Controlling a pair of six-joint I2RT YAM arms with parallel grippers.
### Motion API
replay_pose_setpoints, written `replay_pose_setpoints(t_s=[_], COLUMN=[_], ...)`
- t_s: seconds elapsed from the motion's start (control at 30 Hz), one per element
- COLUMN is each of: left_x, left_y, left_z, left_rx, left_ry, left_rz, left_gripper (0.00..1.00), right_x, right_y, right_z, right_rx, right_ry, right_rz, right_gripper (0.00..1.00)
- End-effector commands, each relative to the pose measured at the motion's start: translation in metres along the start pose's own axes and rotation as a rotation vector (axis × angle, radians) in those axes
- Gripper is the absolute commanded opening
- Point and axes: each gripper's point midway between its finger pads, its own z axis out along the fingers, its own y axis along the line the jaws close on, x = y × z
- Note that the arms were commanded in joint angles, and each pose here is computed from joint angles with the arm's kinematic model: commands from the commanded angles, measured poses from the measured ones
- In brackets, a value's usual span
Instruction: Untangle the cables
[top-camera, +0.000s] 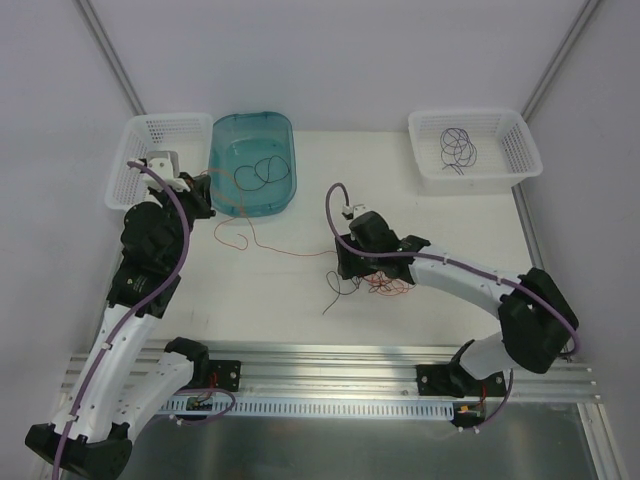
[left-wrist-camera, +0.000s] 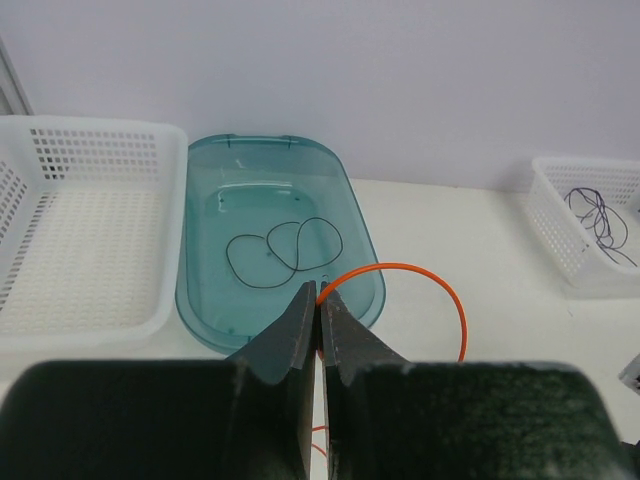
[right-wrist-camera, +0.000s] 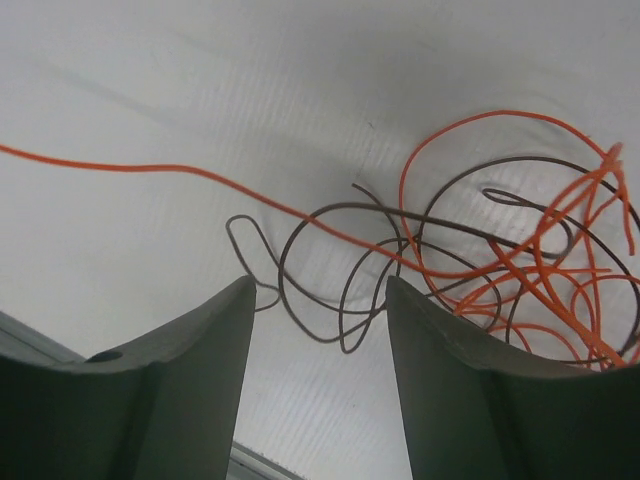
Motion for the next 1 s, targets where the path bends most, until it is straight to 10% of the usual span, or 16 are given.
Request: replay_pose_setpoints(t_s=[0.0, 0.33, 0.67, 0.97], left_x=[-0.011, -0.011, -0.024, -0.035], left_y=[0.008, 0.058, 0.111, 0.132], left_z=[0.000, -0.008, -0.030, -0.048], left_rx=[-0.035, -0.302, -0.559, -0.650], left_ry=[-0.058, -0.094, -0.132, -0.175], left_rz=[0.020, 0.056, 0.102, 0.098], left_gripper=[0.00, 0.00, 0.00, 0.00], right_x=[-0.007, -0.008, -0.015, -0.029], right_y=[0.010, -0.029, -0.186, -0.204], right_z=[0.024, 0.008, -0.108, -0.153], right_rx=[-0.025, 0.116, 0.394, 0.397], right_ry=[-0.028, -0.021, -0.229, -0.362], right_rz=[0.044, 0.013, 0.454, 0.599], right_gripper=[0.58, 0.01, 0.01, 0.01])
